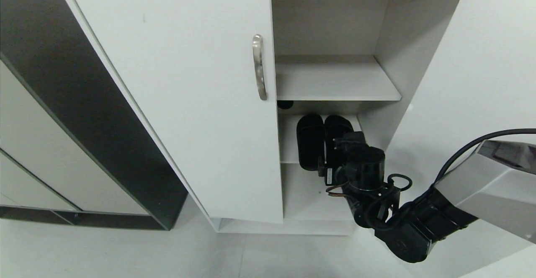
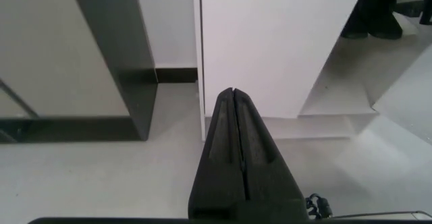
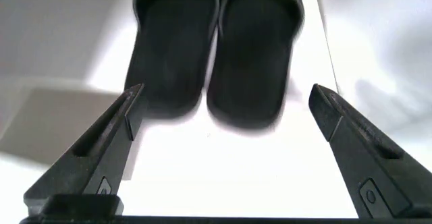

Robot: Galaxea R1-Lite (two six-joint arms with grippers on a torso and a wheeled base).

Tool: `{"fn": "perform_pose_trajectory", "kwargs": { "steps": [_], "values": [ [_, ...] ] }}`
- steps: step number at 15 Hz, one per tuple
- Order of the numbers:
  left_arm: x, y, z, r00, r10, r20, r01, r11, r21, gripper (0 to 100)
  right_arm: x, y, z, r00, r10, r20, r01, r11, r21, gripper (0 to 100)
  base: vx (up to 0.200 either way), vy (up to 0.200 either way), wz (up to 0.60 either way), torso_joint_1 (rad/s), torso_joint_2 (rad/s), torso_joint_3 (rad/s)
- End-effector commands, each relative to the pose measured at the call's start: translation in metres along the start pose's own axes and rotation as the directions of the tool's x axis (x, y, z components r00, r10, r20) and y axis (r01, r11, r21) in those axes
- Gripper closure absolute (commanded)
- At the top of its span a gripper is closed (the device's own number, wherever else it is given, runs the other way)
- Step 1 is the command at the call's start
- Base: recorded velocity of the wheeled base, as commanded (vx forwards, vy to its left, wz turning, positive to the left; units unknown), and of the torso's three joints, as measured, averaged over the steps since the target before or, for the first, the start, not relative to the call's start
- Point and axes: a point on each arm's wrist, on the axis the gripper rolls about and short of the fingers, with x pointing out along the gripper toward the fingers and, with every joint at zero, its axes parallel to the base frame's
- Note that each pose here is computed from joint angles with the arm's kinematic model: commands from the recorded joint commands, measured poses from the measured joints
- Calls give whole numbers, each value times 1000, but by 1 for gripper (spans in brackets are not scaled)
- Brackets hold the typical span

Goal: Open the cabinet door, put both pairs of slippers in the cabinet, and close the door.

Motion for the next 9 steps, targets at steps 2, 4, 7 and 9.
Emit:
{"fn": "perform_pose_trajectory", "kwargs": {
  "steps": [2,4,7,9],
  "values": [
    [0,0,0,1000,1,-2,-1,1000,1,100,0,0,1,1000,0,2,0,1000,2,0,0,0,0,0,0,0],
    [0,0,0,1000,1,-2,-1,1000,-1,100,0,0,1,1000,2,2,-2,1000,2,0,0,0,0,0,0,0],
    [0,0,0,1000,0,-2,0,1000,2,100,-1,-1,1,1000,6,1,-6,1000,1,0,0,0,0,0,0,0],
    [0,0,0,1000,0,-2,0,1000,2,100,-1,-1,1,1000,8,1,-8,1000,1,0,0,0,0,0,0,0]
  ]
}}
